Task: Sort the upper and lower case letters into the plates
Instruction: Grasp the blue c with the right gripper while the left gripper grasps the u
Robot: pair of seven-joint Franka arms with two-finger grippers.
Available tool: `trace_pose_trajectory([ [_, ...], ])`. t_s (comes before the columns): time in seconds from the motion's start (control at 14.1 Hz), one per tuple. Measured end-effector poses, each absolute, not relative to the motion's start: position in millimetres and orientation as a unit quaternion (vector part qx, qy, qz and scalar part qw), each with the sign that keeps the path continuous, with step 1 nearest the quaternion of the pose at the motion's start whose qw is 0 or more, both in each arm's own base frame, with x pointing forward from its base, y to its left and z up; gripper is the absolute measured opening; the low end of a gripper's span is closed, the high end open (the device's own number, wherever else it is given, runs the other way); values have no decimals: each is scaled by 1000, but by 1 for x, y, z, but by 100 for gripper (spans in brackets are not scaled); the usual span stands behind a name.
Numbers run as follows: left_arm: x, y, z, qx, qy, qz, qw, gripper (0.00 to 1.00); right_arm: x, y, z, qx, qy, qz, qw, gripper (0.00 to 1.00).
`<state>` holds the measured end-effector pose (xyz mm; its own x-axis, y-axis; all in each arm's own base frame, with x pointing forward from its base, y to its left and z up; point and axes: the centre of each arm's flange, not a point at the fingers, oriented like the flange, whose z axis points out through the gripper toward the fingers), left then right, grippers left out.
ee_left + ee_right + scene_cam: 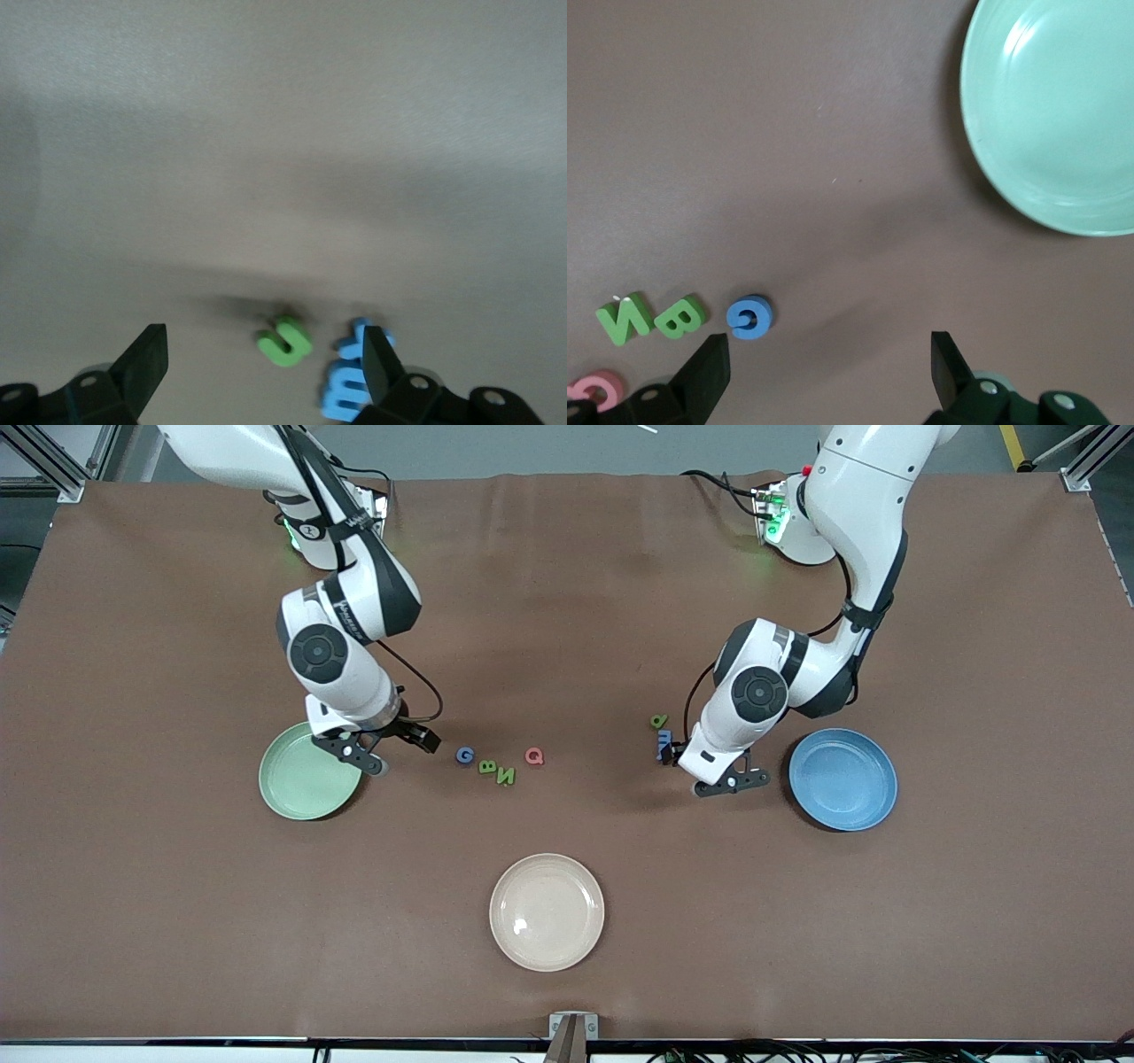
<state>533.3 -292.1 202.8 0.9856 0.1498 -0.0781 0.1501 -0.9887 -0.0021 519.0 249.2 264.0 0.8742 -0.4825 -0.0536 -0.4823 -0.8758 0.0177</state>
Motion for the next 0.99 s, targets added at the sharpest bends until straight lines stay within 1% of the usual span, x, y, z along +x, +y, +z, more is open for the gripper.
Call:
trace_pose_trajectory([
  [0.28, 521, -292, 185, 998, 63, -26, 1, 97, 513, 266, 231, 959, -281, -24, 2, 100],
  [0.57, 513, -303, 169, 998, 63, -20, 4, 97, 512, 273, 219, 954, -301, -18, -3, 97],
  [0.64, 512, -305, 168, 998, 63, -19, 5, 96, 513, 274, 216, 951, -308, -15, -5, 94],
  [0.92, 514, -303, 169, 998, 68, -18, 5, 97, 515, 281, 202, 946, -325, -17, -4, 91],
  [0.99, 514, -302, 170, 998, 68, -17, 5, 97, 517, 282, 199, 945, -325, -17, -3, 85],
])
